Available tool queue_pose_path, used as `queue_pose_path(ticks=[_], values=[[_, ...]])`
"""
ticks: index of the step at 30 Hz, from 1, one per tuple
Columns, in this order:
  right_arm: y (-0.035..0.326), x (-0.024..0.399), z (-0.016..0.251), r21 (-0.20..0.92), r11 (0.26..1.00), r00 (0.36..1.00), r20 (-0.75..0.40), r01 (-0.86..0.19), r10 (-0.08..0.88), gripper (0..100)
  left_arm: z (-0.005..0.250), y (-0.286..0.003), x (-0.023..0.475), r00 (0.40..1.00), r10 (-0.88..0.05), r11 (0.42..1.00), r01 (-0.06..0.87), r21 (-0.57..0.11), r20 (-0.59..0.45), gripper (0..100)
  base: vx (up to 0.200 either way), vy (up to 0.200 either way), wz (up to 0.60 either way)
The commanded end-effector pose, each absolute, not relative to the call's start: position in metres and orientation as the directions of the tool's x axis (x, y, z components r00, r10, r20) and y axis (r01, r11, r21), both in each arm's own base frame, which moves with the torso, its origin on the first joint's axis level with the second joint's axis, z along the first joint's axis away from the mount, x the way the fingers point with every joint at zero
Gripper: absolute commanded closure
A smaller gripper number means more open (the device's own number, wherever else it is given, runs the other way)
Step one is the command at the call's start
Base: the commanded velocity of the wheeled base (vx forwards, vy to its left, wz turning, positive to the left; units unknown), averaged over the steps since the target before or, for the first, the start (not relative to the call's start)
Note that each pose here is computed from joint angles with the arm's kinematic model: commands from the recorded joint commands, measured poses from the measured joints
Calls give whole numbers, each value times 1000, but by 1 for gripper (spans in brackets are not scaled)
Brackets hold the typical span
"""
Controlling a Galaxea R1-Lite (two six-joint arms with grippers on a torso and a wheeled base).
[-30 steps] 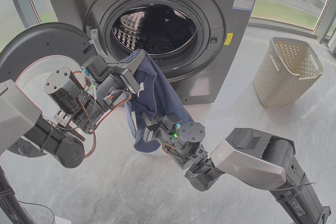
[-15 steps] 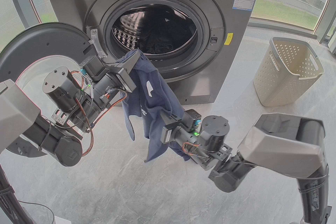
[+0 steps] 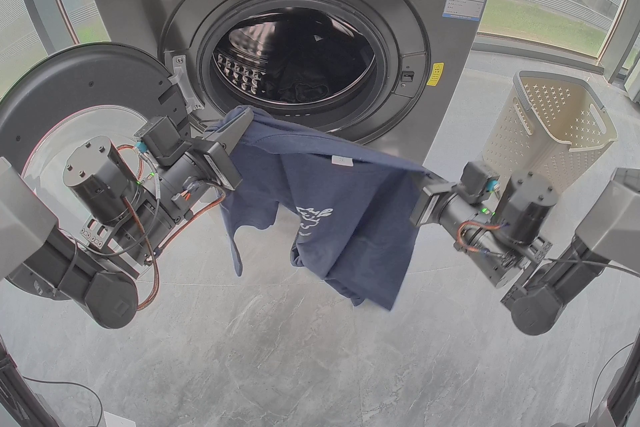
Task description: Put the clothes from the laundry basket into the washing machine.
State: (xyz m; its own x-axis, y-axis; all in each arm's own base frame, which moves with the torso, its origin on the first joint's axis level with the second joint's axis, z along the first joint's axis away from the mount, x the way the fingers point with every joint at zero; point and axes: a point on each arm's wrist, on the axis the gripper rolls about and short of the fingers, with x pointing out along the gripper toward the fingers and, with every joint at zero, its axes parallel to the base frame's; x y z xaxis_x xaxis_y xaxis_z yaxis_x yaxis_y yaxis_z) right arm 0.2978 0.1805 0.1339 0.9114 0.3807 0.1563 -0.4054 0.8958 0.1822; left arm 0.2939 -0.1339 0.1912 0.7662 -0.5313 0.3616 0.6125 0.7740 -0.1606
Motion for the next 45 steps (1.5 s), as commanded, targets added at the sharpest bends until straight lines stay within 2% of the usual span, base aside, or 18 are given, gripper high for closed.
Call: queue_pose_path(ticks=[1, 7, 8, 12, 19, 34, 38, 41, 43, 45], values=[[162, 294, 182, 211, 896, 897, 307, -391, 319, 100, 199, -129, 280, 760, -529, 774, 614, -153, 377, 100, 0, 0, 0], [160, 290, 206, 220, 886, 871, 385, -408, 306, 100, 210, -125, 272, 749, -522, 773, 618, -143, 409, 100, 0, 0, 0], [159, 287, 221, 225, 880, 853, 431, -418, 295, 100, 216, -123, 268, 742, -519, 772, 620, -139, 424, 100, 0, 0, 0], [158, 284, 238, 230, 873, 827, 487, -431, 280, 100, 223, -123, 261, 730, -521, 767, 628, -132, 443, 100, 0, 0, 0], [158, 284, 255, 258, 877, 817, 534, -405, 220, 100, 238, -120, 256, 710, -505, 767, 630, -123, 490, 100, 0, 0, 0], [161, 283, 252, 261, 872, 819, 526, -414, 231, 100, 234, -123, 257, 717, -512, 765, 631, -128, 473, 100, 0, 0, 0], [169, 278, 247, 262, 862, 820, 511, -435, 259, 100, 231, -134, 253, 700, -543, 740, 660, -131, 464, 100, 0, 0, 0], [181, 272, 238, 267, 846, 826, 476, -462, 301, 100, 229, -153, 245, 663, -594, 689, 711, -136, 456, 100, 0, 0, 0], [196, 271, 228, 264, 832, 826, 448, -489, 343, 100, 228, -167, 241, 639, -625, 657, 741, -140, 449, 100, 0, 0, 0], [207, 274, 216, 261, 828, 830, 420, -497, 367, 100, 225, -173, 243, 636, -635, 649, 747, -144, 438, 100, 0, 0, 0]])
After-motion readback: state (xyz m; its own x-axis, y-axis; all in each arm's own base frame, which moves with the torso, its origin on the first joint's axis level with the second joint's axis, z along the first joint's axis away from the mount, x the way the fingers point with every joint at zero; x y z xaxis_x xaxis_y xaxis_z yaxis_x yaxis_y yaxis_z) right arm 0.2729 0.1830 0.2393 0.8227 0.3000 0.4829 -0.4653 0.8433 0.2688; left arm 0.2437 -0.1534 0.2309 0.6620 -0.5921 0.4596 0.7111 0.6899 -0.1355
